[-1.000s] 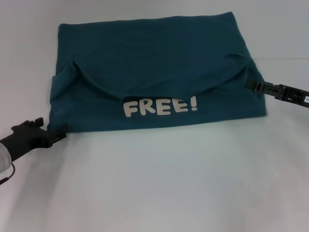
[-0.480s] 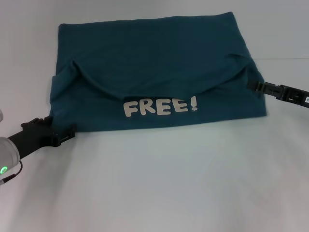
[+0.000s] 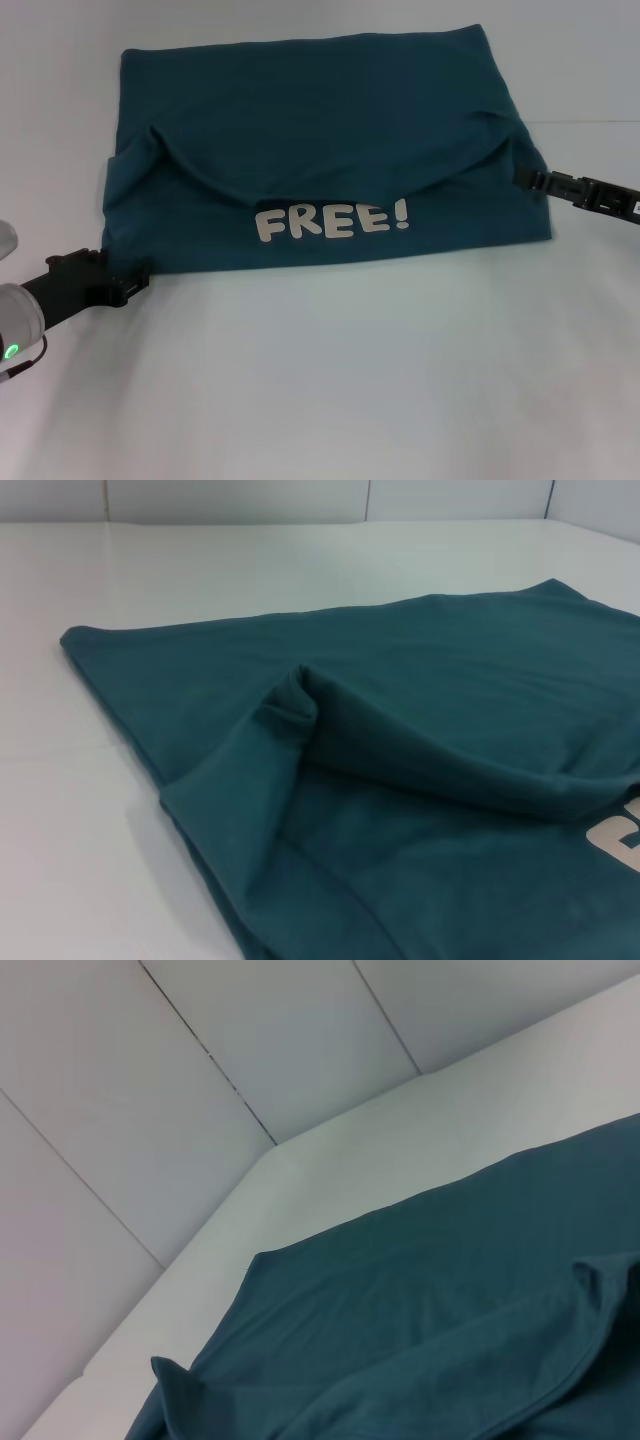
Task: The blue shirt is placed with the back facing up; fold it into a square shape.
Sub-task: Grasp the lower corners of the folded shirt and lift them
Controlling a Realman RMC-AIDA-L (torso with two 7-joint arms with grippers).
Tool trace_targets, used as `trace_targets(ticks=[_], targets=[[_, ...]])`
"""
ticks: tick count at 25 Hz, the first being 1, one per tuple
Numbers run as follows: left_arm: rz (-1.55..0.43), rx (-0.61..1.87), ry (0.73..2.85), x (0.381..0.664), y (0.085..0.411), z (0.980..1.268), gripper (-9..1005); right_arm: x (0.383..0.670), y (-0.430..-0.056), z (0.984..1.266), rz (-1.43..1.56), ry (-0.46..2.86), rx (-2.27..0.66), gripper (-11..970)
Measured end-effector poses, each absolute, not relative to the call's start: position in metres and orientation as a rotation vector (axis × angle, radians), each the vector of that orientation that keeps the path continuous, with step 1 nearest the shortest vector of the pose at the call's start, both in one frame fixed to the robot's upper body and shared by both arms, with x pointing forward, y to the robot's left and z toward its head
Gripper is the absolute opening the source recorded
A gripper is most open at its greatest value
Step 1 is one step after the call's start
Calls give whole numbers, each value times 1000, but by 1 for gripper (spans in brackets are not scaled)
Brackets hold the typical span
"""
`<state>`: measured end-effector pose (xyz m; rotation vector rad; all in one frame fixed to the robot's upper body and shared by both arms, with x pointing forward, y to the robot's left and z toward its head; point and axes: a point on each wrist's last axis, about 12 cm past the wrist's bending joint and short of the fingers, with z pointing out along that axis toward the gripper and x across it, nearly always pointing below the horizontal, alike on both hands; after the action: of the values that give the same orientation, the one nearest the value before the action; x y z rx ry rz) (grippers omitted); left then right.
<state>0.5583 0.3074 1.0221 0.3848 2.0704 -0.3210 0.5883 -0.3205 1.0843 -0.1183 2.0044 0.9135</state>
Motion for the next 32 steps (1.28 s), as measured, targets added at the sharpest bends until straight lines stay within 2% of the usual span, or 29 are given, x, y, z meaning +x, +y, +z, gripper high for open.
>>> trace_targets(ticks=[5, 18, 27, 32], targets=[[-320, 384, 2070, 558, 308, 1022, 657, 587, -322, 1083, 914, 2009, -113, 930], [-325, 387, 2064, 559, 307, 1024, 46, 583, -332, 1081, 874, 2063, -138, 930], [-346, 400, 2050, 559, 307, 1027, 39, 596, -341, 1085, 803, 2204, -89, 931], [-349, 396, 2045, 561, 307, 1029, 37, 605, -331, 1082, 751, 2286, -93, 931]])
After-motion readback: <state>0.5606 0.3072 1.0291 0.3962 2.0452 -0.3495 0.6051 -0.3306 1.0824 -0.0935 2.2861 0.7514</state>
